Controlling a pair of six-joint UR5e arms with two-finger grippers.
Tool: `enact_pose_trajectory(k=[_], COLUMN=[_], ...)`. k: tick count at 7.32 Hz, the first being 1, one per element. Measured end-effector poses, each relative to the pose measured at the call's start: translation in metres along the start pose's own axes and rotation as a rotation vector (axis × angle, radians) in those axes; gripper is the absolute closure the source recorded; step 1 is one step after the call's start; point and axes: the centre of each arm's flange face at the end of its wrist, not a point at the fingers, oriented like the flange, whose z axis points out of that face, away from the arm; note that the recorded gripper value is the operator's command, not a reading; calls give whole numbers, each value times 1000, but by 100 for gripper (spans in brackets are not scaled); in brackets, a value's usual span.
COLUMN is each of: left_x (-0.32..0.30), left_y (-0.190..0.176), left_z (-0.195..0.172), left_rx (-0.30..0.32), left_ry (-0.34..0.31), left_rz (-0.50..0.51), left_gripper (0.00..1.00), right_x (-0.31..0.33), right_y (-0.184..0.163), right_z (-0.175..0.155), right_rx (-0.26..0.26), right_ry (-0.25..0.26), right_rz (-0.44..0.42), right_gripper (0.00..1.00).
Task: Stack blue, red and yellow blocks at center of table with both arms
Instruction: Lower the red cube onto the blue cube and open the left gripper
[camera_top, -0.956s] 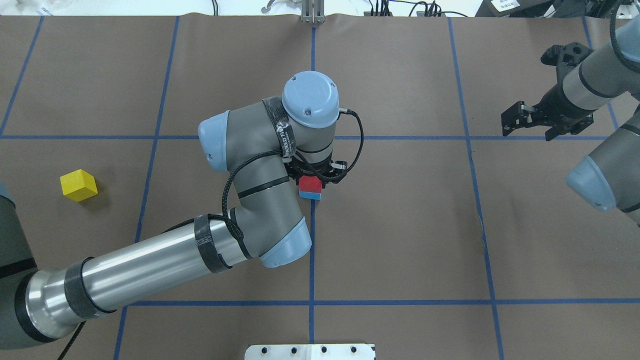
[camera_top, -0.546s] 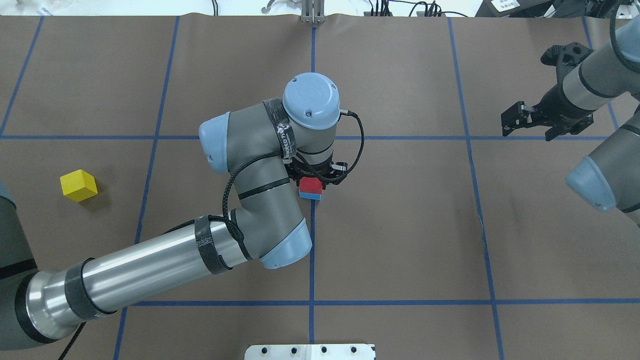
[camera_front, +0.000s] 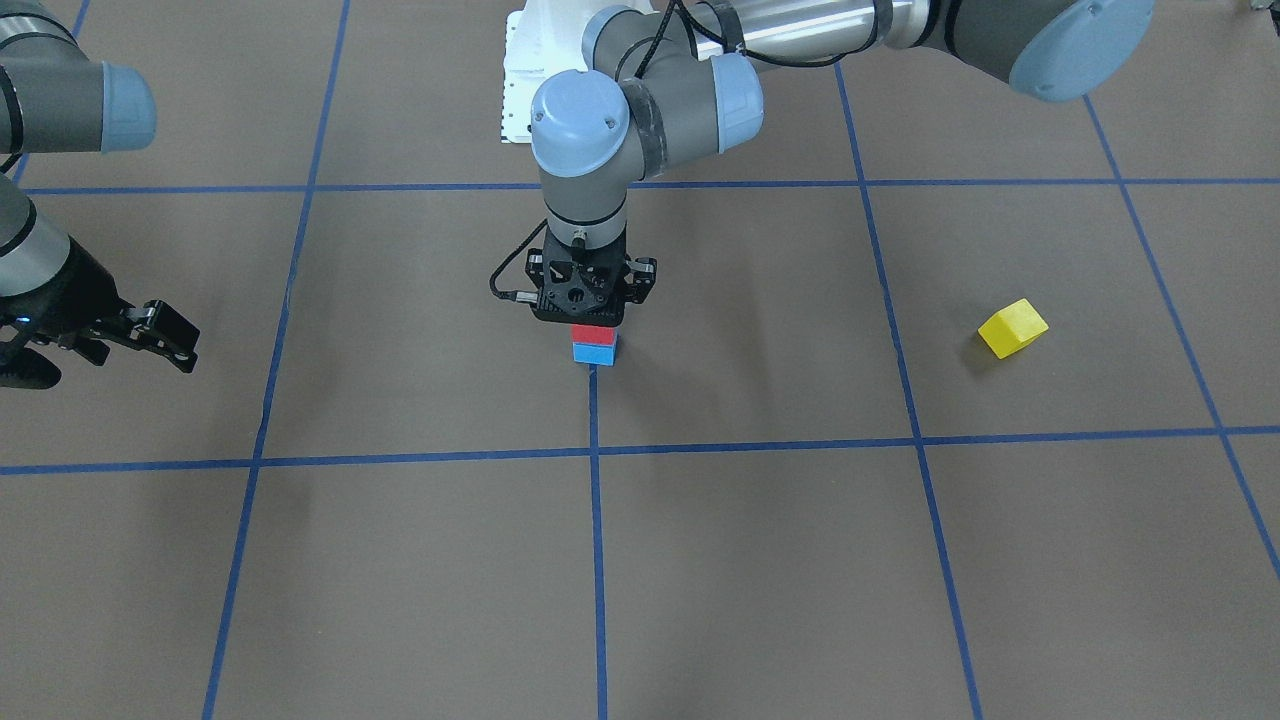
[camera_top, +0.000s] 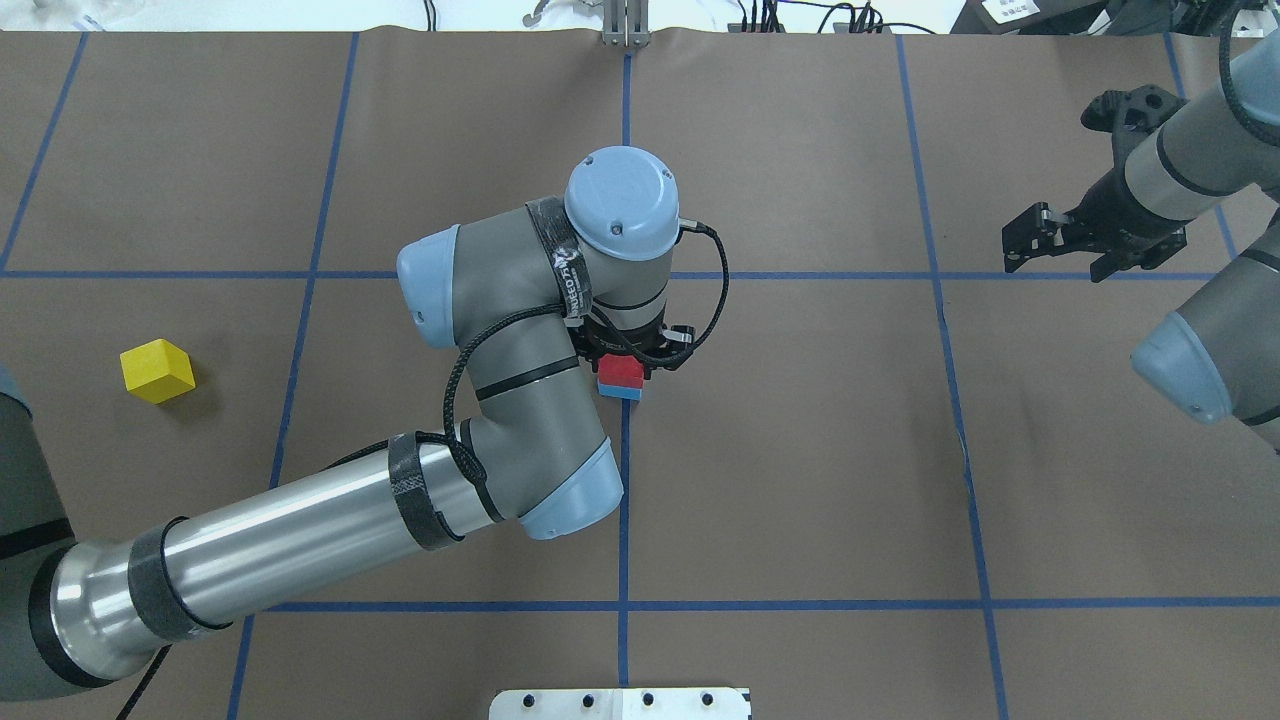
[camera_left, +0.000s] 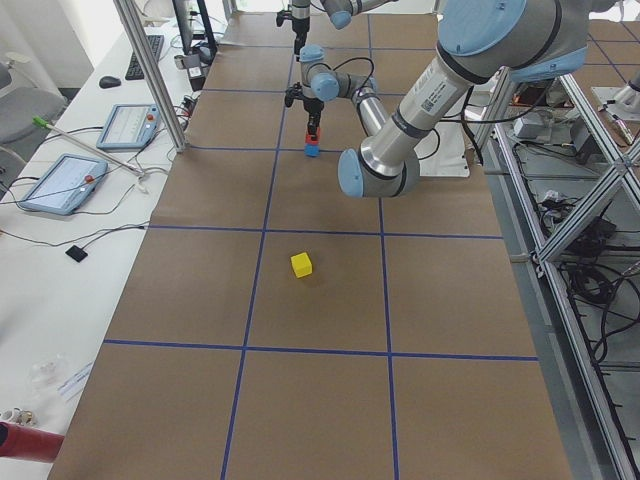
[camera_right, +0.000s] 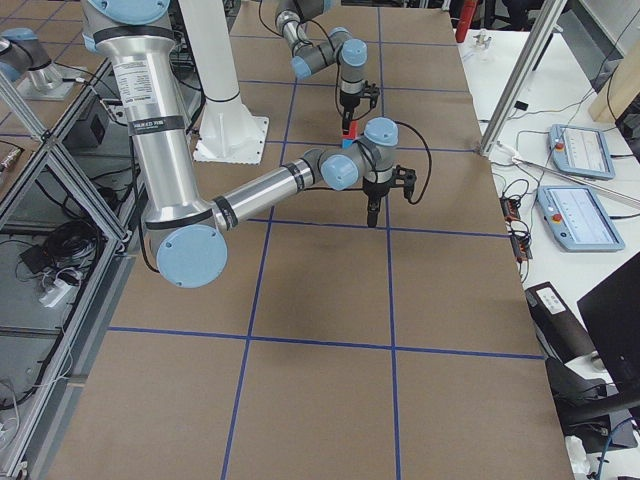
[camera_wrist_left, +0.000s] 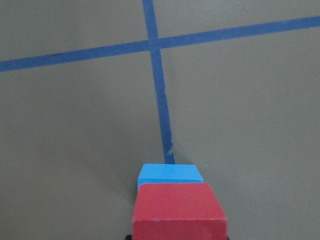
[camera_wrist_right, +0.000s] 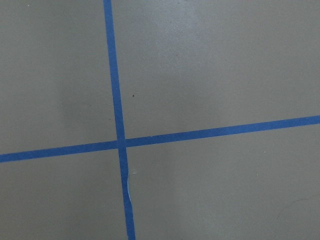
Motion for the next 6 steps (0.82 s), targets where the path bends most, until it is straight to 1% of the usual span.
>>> enact_pose_trajectory(k=[1, 2, 3, 4, 6], left_x=[0, -1, -2, -2, -2], left_y=[0, 0, 0, 0, 0], left_z=[0, 1, 3, 3, 5], left_rx=[0, -1, -3, -4, -6], left_ry=[0, -3, -5, -6, -8], left_rz=[0, -1, -2, -3, -4], left_gripper=[87, 53, 24, 15, 15], right_x=[0, 0, -1, -1, -2], right_y=[0, 0, 0, 0, 0], right_z=[0, 0, 0, 0, -1], right_rx=[0, 0, 0, 0, 1], right_ry=[0, -1, -1, -1, -2], right_rz=[0, 0, -1, -2, -3], right_gripper=[0, 0, 0, 0, 0])
